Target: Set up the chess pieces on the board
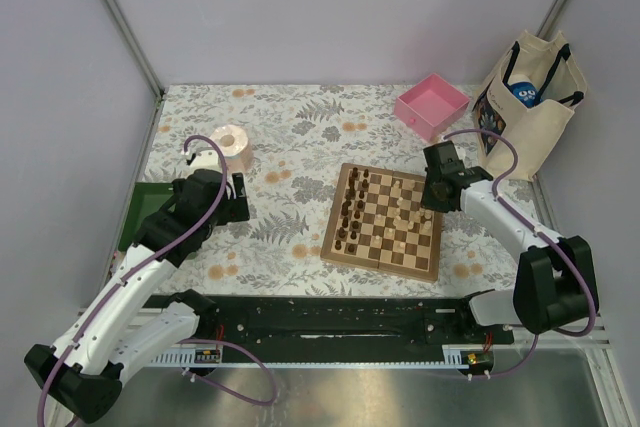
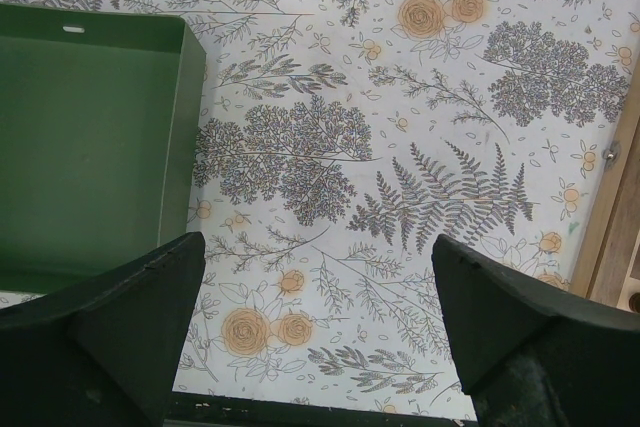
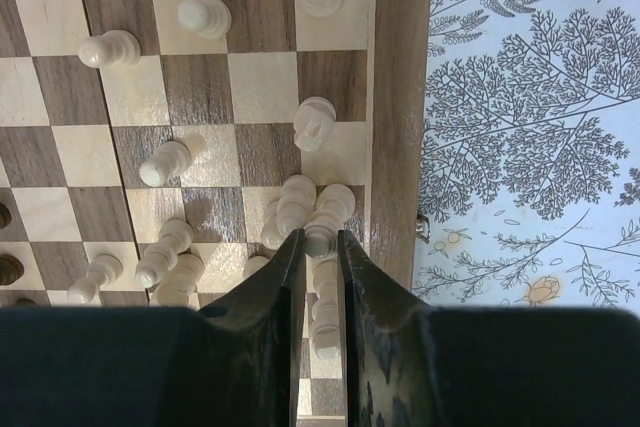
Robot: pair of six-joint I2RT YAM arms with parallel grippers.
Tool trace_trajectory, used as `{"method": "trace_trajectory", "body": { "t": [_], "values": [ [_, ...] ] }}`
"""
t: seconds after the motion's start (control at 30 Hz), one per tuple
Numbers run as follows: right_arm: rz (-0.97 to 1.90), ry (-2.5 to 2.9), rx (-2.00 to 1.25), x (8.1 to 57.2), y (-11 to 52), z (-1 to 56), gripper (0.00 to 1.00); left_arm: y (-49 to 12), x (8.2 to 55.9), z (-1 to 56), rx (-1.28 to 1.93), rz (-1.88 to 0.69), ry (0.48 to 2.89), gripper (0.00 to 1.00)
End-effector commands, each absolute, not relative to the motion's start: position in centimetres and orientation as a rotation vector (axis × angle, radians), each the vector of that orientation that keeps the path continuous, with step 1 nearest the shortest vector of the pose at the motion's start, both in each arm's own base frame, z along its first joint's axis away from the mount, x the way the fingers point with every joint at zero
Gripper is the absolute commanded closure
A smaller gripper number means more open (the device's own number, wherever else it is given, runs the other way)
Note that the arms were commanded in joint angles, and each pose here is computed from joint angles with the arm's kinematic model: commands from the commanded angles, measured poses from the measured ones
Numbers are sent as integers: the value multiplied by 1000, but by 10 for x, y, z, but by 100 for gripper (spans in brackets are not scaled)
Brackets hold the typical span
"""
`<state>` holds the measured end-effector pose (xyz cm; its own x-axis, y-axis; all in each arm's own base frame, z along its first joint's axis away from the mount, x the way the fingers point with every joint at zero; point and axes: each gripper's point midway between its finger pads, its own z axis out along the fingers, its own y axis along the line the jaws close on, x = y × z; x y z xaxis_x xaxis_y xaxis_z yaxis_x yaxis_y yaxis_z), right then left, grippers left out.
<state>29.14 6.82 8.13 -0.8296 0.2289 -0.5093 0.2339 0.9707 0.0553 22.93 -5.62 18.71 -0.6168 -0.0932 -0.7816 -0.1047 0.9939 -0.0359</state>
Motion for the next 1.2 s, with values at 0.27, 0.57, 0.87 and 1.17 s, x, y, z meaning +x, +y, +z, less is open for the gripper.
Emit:
{"method": "trace_trajectory", "body": {
  "t": [0.27,0.57,0.87,1.17],
  "values": [
    [-34,2600,363,279,62,76,75,-58,234,191,-132,2,2222,1],
    [-37,2607,378,273,60,74,74,-59,234,190,-131,1,2224,1],
    [-50,2624,376,270,59,70,69,-58,234,190,-131,3,2224,1],
    [-51,2590,355,275,58,83,61,-59,233,190,-127,-3,2226,1]
  ]
}}
